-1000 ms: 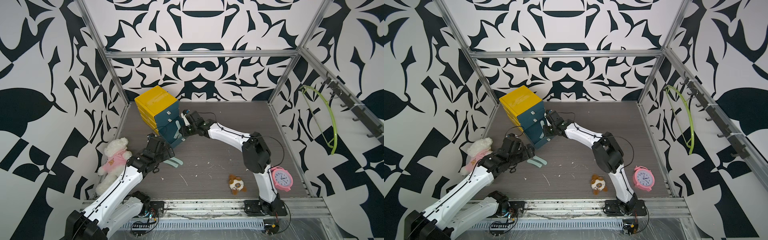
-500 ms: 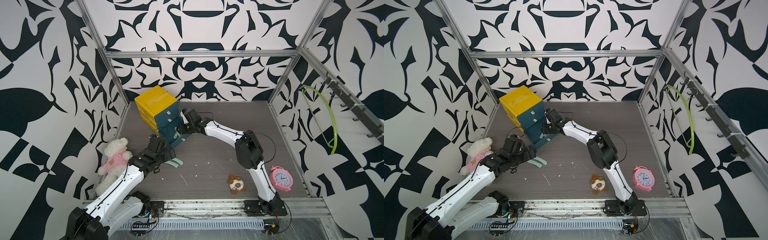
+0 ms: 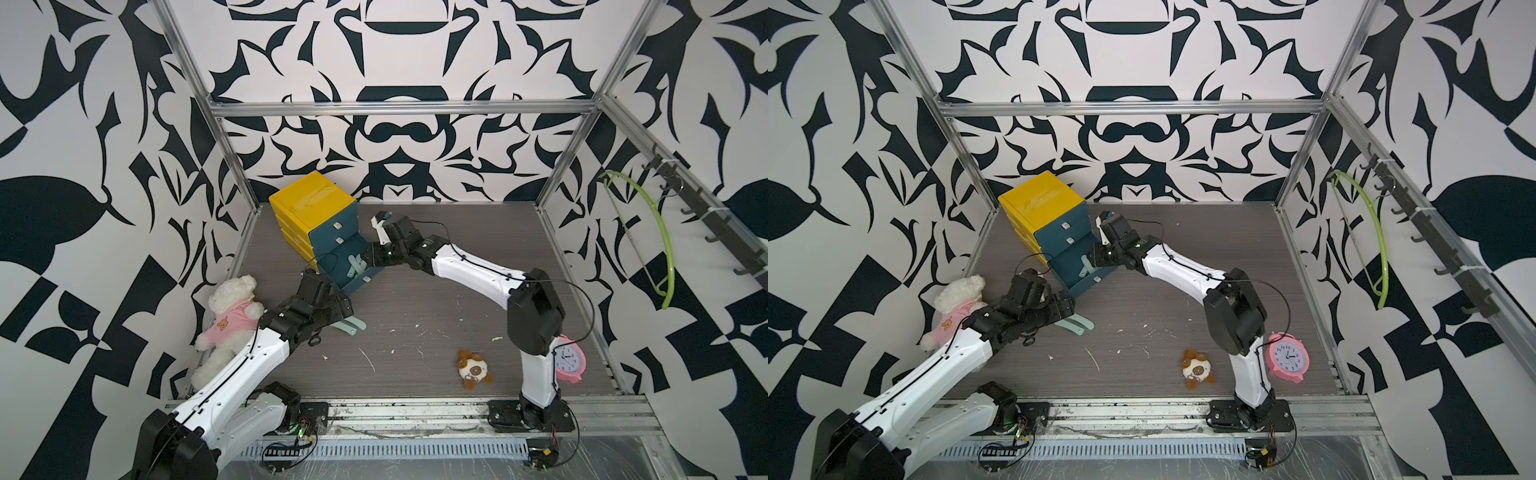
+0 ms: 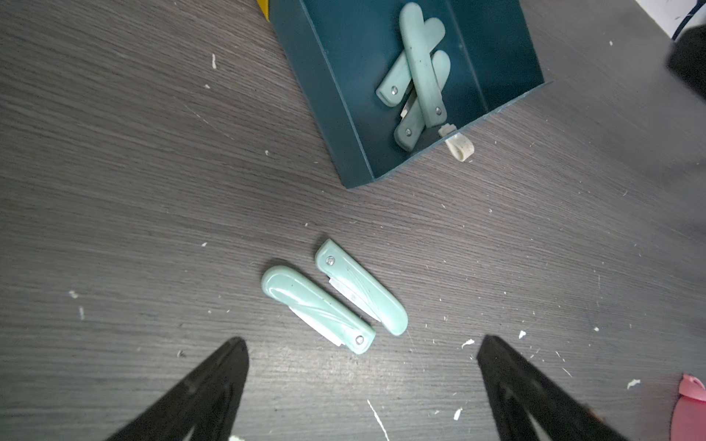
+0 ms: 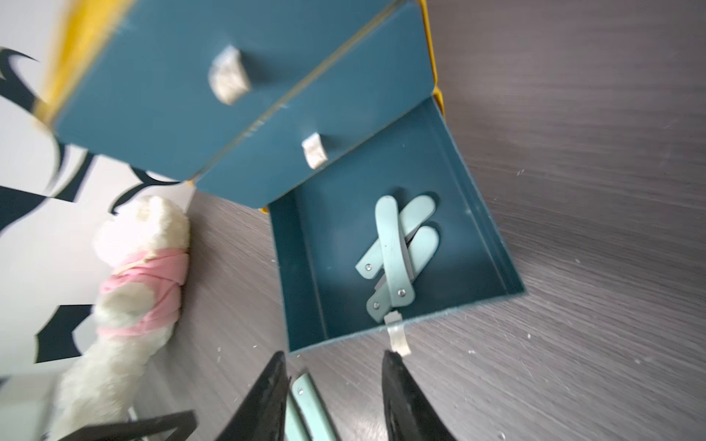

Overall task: Place the fruit knives into the drawer by color
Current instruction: Place the fruit knife in the drawer, then pick up the fruit knife from the center of the board.

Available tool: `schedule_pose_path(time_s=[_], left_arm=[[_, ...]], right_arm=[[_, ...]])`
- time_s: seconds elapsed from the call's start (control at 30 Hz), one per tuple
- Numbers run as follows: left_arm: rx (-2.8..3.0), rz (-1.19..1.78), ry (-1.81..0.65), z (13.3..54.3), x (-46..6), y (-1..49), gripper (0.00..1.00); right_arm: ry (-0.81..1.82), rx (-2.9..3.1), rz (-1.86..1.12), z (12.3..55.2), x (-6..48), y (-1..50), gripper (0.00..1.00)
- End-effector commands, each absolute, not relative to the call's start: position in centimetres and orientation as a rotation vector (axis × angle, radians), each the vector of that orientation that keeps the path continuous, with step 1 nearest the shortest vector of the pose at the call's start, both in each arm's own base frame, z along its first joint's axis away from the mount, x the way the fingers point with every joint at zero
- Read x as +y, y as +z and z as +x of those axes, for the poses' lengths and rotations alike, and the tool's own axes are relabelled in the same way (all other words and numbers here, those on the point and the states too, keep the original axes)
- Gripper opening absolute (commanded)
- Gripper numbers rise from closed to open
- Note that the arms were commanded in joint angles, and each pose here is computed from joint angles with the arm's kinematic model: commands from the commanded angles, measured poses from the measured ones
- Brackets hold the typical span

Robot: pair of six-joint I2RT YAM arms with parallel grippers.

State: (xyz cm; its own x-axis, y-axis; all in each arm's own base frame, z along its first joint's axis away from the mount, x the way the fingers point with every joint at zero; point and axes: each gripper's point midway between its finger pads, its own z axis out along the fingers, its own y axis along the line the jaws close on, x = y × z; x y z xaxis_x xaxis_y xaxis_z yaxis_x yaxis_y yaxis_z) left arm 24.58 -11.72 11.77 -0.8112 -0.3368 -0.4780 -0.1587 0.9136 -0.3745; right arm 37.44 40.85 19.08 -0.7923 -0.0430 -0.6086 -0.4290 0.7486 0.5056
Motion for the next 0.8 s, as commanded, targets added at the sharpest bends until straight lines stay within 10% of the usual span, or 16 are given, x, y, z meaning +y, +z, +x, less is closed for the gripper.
schedule_pose_path(time_s=[0.0, 0.77], left_arm=[[2.525, -0.323, -0.438, 24.9, -12.1, 12.0, 0.99], [2.516, -0.329, -0.518, 28.0, -14.2, 7.6, 0.90]], right_arm=[[0.890, 2.283, -0.372, 35.4, 40.0, 21.7, 0.42], [0.762, 2.405, -0.242, 27.6, 30.9, 14.8, 0.41]])
